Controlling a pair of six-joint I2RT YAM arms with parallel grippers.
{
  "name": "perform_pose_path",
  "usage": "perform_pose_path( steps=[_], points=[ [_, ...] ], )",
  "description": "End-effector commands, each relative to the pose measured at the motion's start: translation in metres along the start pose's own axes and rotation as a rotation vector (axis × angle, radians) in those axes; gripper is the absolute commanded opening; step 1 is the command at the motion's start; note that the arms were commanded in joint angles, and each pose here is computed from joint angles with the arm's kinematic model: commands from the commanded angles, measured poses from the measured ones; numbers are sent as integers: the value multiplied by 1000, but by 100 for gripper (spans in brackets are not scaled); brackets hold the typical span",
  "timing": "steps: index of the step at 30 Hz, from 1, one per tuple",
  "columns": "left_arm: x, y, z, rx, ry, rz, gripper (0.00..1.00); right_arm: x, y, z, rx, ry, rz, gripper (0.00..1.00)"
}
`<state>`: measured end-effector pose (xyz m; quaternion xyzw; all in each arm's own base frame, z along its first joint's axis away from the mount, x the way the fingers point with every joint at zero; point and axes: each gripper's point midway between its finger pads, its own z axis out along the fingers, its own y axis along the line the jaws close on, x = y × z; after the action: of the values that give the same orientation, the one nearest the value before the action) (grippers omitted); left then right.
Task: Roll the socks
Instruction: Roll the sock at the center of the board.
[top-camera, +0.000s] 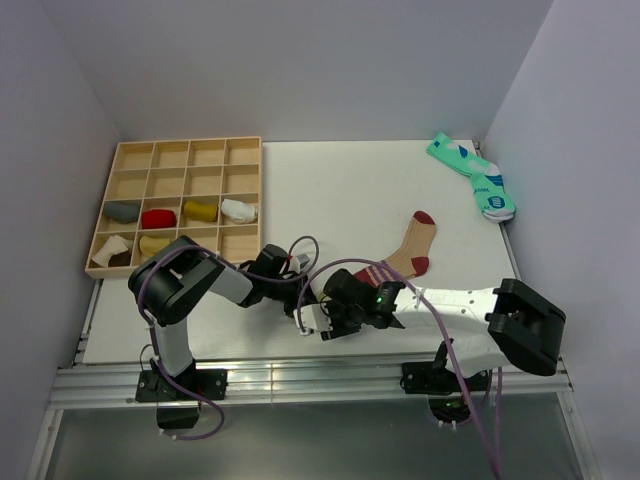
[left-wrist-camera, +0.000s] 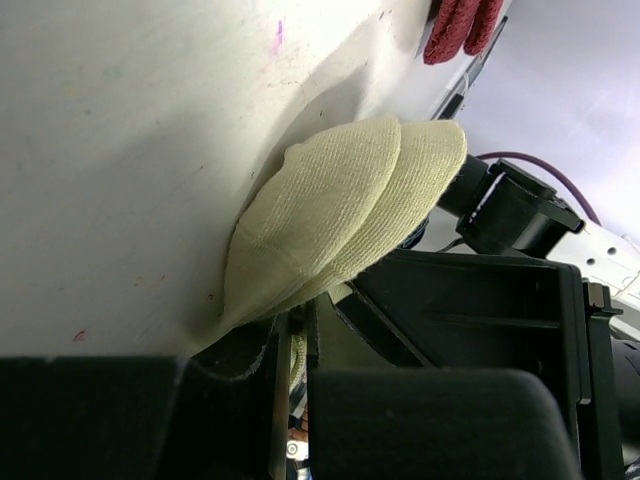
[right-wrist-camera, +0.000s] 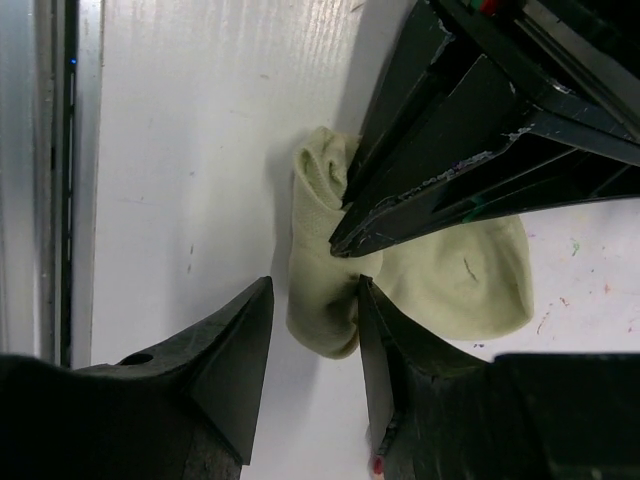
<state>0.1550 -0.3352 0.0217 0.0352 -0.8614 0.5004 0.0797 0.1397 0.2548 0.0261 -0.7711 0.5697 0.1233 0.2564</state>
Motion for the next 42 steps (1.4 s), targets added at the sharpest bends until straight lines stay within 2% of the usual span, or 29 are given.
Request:
perform_pose_path(
  steps=[1, 6, 9, 13, 15, 18, 19, 24, 32, 36, 38, 39, 42],
  points=[
    [2, 17, 0, -36, -3, 2, 0, -11, -16, 4, 57, -20, -7, 47],
    [1, 14, 0, -24, -4, 15, 0, -12, -14, 9, 39, -15, 9, 42],
    [-1, 12, 0, -21, -10, 29, 0, -9, -12, 12, 22, 6, 24, 29],
    [-8, 11, -3, -62, -46, 83, 1, -7, -6, 10, -21, 25, 37, 21],
    [-18, 13, -4, -109, -87, 93, 3, -6, -1, 6, -58, 51, 48, 20],
    [-32, 3, -11, -128, -158, 161, 11, -1, 3, 1, -73, 75, 58, 18],
    [-35, -3, -14, -130, -182, 182, 17, 0, 5, 0, -80, 81, 63, 17],
    [-50, -20, -28, -154, -271, 263, 32, 9, 14, -1, -107, 106, 85, 17],
    [-55, -4, -40, -219, -359, 248, 32, 4, 15, -5, -182, 61, 160, 17],
    [-51, -4, -49, -172, -423, 234, 29, -7, 8, -13, -258, -2, 216, 17],
    [-46, 2, -51, -163, -441, 228, 27, 1, 2, -17, -297, 1, 273, 17],
    [-48, -7, -55, -129, -472, 241, 27, -7, -5, -19, -309, -30, 286, 17],
    [-46, -9, -59, -122, -510, 266, 27, -3, -11, -18, -362, -26, 335, 17]
  ],
)
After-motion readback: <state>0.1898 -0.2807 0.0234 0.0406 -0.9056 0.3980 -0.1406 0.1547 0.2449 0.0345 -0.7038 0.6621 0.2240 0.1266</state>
